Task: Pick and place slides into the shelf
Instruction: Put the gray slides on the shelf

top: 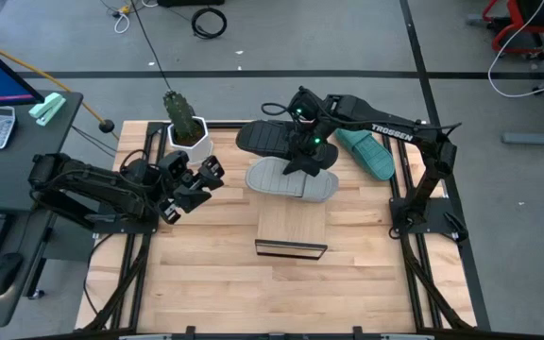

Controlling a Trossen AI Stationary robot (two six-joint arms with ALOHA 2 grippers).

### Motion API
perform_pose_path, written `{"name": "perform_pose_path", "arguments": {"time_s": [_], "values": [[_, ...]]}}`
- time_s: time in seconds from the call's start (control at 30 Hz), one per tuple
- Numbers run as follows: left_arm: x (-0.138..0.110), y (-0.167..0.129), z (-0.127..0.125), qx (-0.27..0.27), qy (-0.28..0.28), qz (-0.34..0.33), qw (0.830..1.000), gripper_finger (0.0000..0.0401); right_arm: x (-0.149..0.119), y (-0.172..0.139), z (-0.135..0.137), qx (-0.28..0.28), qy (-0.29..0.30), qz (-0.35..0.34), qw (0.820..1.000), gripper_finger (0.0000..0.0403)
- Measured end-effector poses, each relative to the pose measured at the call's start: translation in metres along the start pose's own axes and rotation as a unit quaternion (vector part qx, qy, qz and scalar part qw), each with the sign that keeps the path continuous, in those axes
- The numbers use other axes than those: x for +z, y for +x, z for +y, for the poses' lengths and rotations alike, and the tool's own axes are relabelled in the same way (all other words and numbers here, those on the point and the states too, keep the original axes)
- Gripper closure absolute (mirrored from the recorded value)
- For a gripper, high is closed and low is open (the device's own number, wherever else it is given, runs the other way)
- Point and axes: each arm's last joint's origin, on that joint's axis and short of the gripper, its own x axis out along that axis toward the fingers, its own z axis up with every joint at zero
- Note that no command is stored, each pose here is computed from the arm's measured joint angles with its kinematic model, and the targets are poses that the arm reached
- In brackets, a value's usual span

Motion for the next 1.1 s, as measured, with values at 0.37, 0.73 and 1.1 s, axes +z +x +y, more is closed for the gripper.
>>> {"name": "perform_pose_path", "arguments": {"time_s": [0.37, 0.73, 1.1], "values": [[0.0, 0.0, 0.0, 0.0, 0.0, 0.0, 1.0, 0.021, -0.003, 0.0, 0.0, -0.014, 0.012, 0.015, 1.0, 0.0177], [0.0, 0.0, 0.0, 0.0, 0.0, 0.0, 1.0, 0.0212, -0.004, 0.007, 0.008, -0.051, -0.002, 0.038, 0.998, 0.0128], [0.0, 0.0, 0.0, -0.003, 0.0, 0.002, 1.0, 0.0212, -0.004, 0.014, 0.014, -0.1, -0.024, 0.052, 0.993, 0.0125]]}}
